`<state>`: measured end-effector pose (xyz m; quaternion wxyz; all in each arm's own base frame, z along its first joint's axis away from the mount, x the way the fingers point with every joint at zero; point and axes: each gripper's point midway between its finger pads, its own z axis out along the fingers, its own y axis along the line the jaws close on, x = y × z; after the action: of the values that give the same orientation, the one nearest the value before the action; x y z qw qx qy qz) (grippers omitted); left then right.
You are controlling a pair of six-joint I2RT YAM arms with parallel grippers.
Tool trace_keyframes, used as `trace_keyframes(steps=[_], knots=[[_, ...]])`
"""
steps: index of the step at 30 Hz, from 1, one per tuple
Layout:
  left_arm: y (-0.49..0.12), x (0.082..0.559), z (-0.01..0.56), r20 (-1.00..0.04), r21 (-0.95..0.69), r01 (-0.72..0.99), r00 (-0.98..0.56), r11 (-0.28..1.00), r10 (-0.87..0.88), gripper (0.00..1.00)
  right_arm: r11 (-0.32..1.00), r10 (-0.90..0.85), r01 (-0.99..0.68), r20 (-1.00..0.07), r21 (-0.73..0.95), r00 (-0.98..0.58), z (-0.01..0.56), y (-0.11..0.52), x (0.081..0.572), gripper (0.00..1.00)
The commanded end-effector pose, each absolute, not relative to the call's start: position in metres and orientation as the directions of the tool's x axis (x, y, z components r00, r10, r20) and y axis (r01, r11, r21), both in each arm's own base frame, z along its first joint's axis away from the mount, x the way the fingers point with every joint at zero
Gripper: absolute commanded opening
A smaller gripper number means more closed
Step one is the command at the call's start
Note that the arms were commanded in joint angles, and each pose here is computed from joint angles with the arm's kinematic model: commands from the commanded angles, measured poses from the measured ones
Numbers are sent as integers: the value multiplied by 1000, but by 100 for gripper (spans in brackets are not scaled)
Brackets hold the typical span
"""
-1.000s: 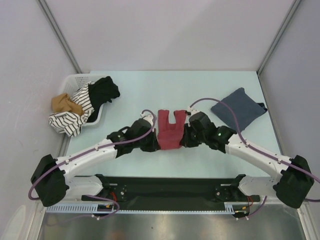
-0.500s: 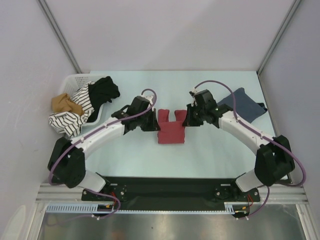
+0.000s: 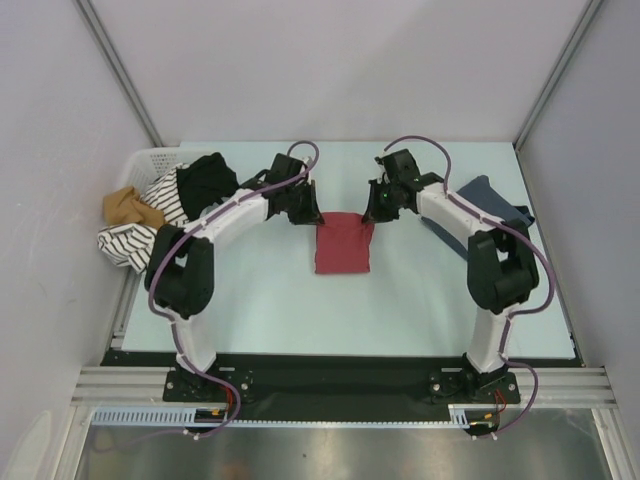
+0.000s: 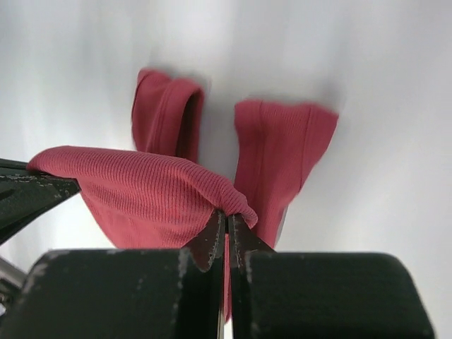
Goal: Fold and stack the tank tops
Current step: Fold the tank top
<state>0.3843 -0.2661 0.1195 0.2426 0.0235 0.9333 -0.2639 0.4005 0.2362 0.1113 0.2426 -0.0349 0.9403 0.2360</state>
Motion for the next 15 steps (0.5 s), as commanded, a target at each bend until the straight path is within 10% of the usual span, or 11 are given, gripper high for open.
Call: trace_keyframes(steps=[1, 9, 11, 15], knots=[[-264, 408, 110, -451, -487, 175, -889, 856, -75, 0, 907, 51, -172, -505, 385, -862, 110, 232, 430, 0], [-258, 444, 74, -409, -495, 116, -905, 861, -113, 6, 918, 125, -94, -505, 386, -854, 89, 224, 474, 12], [-258, 451, 68, -403, -499, 110, -908, 860, -118, 26, 918, 137, -82, -503, 387, -853, 85, 224, 480, 41], [-247, 461, 98, -512, -466, 122, -845, 876, -154, 65, 911, 141, -108, -548, 397, -825, 103, 222, 478, 58]])
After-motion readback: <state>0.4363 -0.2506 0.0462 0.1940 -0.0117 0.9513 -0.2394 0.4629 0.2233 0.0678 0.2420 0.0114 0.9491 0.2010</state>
